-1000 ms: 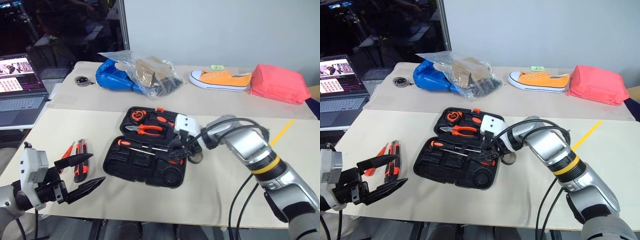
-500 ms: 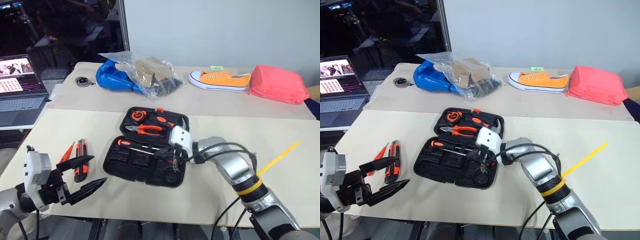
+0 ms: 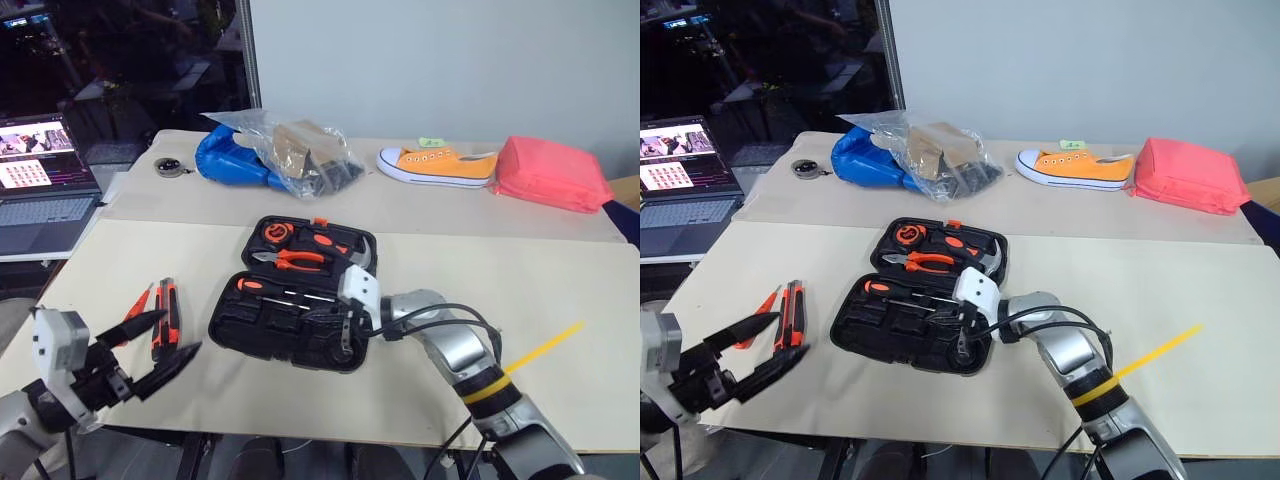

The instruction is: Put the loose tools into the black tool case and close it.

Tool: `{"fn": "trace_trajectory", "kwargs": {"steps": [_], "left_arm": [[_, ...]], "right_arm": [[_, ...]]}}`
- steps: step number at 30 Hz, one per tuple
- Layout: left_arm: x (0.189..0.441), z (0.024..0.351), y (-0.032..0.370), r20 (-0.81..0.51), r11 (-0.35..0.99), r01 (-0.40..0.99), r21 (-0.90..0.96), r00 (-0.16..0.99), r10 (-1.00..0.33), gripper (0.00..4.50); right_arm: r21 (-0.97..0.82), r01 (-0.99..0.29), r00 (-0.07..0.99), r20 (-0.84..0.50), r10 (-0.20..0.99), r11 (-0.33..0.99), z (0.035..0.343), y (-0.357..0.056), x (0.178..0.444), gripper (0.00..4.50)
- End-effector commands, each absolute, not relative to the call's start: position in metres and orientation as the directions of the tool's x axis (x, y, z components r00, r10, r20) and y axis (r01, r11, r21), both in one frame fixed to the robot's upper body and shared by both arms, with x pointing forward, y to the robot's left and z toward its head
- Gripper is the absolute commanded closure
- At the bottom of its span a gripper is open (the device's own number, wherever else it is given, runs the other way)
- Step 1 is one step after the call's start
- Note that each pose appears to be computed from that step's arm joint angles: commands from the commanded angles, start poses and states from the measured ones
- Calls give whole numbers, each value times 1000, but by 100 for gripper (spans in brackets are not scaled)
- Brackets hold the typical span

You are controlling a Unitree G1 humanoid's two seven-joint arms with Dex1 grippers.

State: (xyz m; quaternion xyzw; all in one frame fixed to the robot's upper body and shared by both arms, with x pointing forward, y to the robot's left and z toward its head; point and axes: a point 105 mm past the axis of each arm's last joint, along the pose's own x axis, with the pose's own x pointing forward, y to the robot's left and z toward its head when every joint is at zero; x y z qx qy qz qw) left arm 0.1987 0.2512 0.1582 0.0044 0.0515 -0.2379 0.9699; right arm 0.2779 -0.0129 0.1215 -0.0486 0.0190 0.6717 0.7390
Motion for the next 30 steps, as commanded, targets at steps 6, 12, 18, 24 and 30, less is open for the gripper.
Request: {"fn": "trace_trajectory", "kwargs": {"steps": [6, 12, 18, 24, 30], "left_arm": [[217, 139, 330, -393, 1000, 18, -1, 919, -17, 0], [225, 131, 352, -535, 994, 93, 51, 843, -52, 0], [245, 110, 354, -634, 989, 140, 43, 769, -81, 25], [248, 92, 351, -673, 982, 184, 47, 732, -105, 226], [253, 119, 340, -556, 967, 249, 52, 812, -179, 407]], "right_arm": [[-177, -982, -70, 29, 997, -64, 207, -43, 245, 273], [-254, -967, 31, -38, 999, 20, 219, -64, 250, 67], [-294, -951, 123, -59, 991, 101, 215, -69, 255, 1], [-304, -941, 174, -62, 983, 148, 211, -73, 254, 0], [-288, -942, 193, -44, 980, 173, 208, -75, 253, 0]]}}
